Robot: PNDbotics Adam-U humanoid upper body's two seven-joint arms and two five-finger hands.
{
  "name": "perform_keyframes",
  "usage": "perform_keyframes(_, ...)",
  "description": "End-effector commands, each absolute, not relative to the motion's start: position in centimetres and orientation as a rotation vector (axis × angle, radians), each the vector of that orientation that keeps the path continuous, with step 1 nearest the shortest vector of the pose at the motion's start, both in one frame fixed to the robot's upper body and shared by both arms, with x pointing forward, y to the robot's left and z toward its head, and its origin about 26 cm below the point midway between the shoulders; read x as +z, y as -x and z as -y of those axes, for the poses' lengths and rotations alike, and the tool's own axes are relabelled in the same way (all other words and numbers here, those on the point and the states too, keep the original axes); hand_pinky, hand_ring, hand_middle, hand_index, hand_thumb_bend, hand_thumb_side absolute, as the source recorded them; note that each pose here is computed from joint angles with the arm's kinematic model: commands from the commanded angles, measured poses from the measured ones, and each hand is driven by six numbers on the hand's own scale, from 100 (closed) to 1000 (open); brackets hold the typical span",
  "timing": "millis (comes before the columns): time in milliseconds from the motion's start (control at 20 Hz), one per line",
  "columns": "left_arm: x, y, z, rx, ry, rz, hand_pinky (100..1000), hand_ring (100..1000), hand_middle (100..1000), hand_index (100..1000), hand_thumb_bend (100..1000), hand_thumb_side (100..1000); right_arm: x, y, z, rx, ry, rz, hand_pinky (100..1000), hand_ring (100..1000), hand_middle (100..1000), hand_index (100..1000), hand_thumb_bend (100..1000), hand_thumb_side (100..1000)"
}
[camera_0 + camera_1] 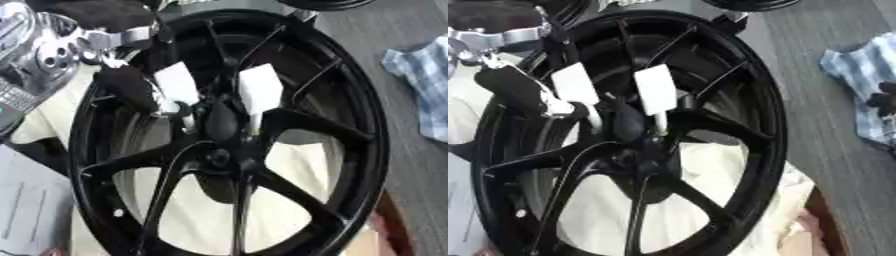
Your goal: Pull the pin out of the wheel hub.
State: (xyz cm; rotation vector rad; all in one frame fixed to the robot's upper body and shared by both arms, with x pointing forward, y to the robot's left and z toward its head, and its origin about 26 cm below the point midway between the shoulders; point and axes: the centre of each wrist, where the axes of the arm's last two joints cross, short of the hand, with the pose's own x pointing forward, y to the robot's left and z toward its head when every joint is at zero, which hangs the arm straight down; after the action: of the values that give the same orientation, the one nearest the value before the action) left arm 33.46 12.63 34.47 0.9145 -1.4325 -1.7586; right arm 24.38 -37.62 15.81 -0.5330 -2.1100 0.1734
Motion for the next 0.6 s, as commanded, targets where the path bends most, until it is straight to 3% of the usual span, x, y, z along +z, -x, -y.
perform_keyframes(50, 35.54, -33.17, -12.56, -1.674, -0.819, 1.250, 814, 696, 501, 685, 554, 479, 16.72, -24.38, 37.65, 0.206, 0.544, 2.125, 981, 829, 611, 787, 100, 594)
perform_keyframes(600, 35.54, -33.00, -12.20, -1.673, -0.807, 1.252, 796, 666, 453, 626, 483, 395, 16.66, -24.40, 37.59, 0.202, 0.549, 2.122, 982, 830, 611, 787, 100, 598)
